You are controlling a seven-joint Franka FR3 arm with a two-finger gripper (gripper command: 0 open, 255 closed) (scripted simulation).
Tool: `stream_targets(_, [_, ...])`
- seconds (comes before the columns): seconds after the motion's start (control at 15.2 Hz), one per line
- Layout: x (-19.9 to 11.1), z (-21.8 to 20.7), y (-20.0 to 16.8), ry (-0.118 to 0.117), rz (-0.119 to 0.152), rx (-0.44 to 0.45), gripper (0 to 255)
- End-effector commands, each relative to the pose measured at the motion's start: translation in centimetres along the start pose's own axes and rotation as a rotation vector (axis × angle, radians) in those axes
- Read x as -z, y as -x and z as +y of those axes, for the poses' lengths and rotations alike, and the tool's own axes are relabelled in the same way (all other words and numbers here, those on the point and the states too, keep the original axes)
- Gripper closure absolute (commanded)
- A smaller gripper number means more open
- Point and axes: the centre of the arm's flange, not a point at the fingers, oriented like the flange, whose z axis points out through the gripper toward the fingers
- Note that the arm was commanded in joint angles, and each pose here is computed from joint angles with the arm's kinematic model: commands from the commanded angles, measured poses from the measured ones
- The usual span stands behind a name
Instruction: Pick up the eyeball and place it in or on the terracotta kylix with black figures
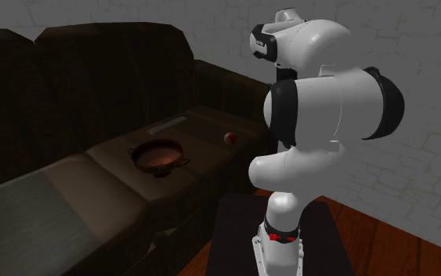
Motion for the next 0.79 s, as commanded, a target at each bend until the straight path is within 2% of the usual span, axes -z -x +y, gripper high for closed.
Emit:
stream_targets(0.0, [0.0, 0.0, 0.0, 0.0, 0.0, 0.0, 0])
stream_targets(0.73, [-6.1, -12.2, -1.9, -0.053, 0.029, 0.059, 0])
